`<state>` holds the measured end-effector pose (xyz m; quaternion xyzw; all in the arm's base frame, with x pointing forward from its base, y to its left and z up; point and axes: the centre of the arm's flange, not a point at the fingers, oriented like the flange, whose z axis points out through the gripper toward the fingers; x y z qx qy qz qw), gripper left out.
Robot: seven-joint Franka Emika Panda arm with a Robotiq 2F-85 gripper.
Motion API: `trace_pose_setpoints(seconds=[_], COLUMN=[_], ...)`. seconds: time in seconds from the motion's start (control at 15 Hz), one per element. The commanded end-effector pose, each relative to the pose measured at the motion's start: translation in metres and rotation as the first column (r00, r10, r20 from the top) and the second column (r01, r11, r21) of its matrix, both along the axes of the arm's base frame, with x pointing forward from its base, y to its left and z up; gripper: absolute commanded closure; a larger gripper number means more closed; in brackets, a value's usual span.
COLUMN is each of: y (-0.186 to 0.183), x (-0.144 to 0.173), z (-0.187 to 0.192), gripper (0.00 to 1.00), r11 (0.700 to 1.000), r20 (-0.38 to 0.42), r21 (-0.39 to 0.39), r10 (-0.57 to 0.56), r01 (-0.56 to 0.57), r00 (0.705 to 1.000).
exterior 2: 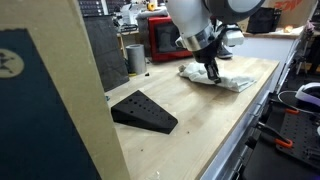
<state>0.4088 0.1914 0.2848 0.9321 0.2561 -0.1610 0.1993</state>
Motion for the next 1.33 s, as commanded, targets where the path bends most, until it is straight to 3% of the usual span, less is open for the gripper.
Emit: trace_pose_setpoints(seconds=[0.0, 0.27, 0.53, 0.67, 1.0, 1.27], y=[0.011, 0.0, -0.034, -0.052, -0.069, -0.063], x=[-0.005, 0.034, 0.097, 0.126, 0.179, 0.206], z=[0.029, 0.051, 0.055, 0.045, 0.012, 0.013], gripper=[0.69, 0.41, 0.1, 0.0, 0.0, 0.0], r11=[0.997, 0.99, 0.975, 0.961, 0.918, 0.906], r20=[-0.044, -0.067, -0.066, -0.074, -0.105, -0.076], r21=[0.063, 0.14, 0.152, 0.141, 0.119, 0.162], r10=[0.053, 0.017, -0.15, -0.231, -0.366, -0.383], r01=[-0.05, -0.008, 0.159, 0.239, 0.377, 0.39], r00=[0.998, 0.998, 0.986, 0.97, 0.925, 0.921])
